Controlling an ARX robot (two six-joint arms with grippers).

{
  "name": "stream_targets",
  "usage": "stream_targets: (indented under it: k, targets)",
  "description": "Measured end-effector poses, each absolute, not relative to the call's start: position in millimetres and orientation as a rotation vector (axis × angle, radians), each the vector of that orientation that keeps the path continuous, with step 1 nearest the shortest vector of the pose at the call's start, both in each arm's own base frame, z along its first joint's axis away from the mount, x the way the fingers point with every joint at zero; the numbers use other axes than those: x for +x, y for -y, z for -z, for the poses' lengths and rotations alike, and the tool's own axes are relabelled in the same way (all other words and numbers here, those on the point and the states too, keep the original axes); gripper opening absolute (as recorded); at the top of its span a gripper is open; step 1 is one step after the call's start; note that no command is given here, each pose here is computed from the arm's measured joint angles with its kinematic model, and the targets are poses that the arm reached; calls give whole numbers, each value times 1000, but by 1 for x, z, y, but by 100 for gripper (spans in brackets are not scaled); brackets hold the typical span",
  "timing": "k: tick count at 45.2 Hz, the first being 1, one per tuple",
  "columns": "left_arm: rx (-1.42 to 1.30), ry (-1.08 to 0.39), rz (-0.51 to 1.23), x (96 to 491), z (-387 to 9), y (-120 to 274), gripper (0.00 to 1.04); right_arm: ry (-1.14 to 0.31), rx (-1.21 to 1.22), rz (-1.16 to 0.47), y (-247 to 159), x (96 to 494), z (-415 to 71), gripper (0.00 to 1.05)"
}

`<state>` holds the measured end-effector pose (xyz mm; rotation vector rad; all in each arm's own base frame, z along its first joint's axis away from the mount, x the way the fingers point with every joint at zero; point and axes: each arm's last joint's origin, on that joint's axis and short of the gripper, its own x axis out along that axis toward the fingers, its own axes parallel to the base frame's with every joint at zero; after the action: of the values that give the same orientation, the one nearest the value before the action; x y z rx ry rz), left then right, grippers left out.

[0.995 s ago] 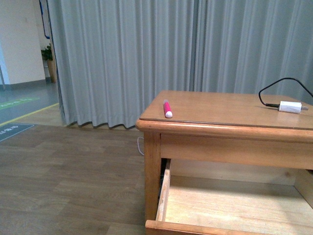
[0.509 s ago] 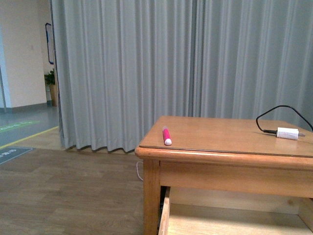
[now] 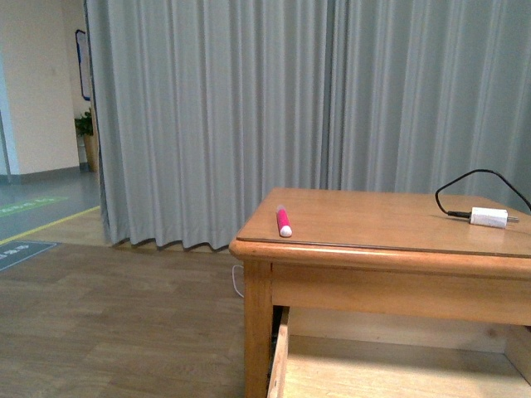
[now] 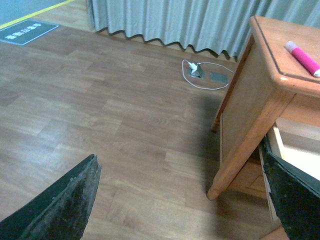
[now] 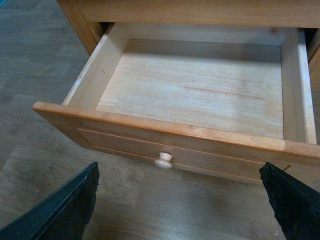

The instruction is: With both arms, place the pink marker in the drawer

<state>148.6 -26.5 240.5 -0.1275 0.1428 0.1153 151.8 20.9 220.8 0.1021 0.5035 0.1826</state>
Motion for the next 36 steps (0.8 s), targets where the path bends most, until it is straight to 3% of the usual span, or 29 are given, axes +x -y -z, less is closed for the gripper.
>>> stream_targets:
  k: [10,21,36]
  targets:
    - [-32,-130,1,238,-276,56,99,-503,102,-183,-21,152,-221,96]
    - [22,-177,113,332,-288,107,99,-503,102,-183,-21,152,-221,96]
    - [53,-232,159,411,-289,165,99,-503,102,-183,-21,152,-221,96]
